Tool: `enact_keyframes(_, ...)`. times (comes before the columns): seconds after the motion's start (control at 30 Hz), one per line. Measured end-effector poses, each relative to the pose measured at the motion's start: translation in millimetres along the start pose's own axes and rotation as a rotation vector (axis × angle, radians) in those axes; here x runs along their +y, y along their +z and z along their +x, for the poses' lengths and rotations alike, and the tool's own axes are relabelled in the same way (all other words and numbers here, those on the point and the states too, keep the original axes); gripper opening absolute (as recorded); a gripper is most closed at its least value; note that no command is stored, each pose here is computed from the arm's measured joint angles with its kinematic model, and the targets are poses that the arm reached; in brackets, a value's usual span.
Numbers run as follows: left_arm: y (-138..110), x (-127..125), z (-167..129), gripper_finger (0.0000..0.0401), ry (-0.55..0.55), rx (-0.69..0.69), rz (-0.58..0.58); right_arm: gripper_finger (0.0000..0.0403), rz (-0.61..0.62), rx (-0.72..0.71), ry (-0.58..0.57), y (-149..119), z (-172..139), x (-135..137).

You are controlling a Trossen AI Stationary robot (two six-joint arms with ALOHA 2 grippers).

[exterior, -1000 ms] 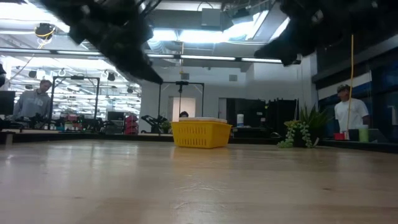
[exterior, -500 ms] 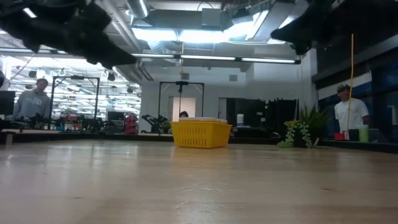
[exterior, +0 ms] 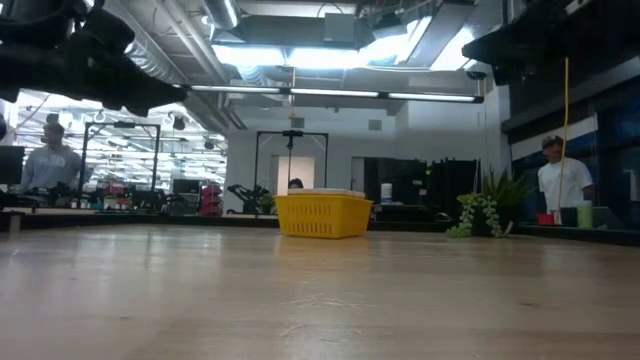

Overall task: Pick and place pill bottles into a basket
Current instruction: Return to Home Position

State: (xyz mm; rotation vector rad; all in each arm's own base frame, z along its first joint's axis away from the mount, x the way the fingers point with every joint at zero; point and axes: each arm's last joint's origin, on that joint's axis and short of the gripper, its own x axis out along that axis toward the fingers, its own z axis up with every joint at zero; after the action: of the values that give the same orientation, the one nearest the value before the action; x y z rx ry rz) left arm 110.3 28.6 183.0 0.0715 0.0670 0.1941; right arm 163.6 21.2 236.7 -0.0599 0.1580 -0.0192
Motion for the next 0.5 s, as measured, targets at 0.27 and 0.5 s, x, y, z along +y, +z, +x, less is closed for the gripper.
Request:
enact_keyframes(0.27,-1.6,0.7,-8.2,0.0002,0.051,-0.016,-0.006,0.0004,0.025,-0.064,-0.003,-14.5,-19.4,-3.2)
enact_keyframes(0.5,-12.8,0.1,-5.2,0.0002,0.061,-0.079,-0.008,0.0004,0.076,-0.121,-0.001,-20.8,-30.8,-5.0)
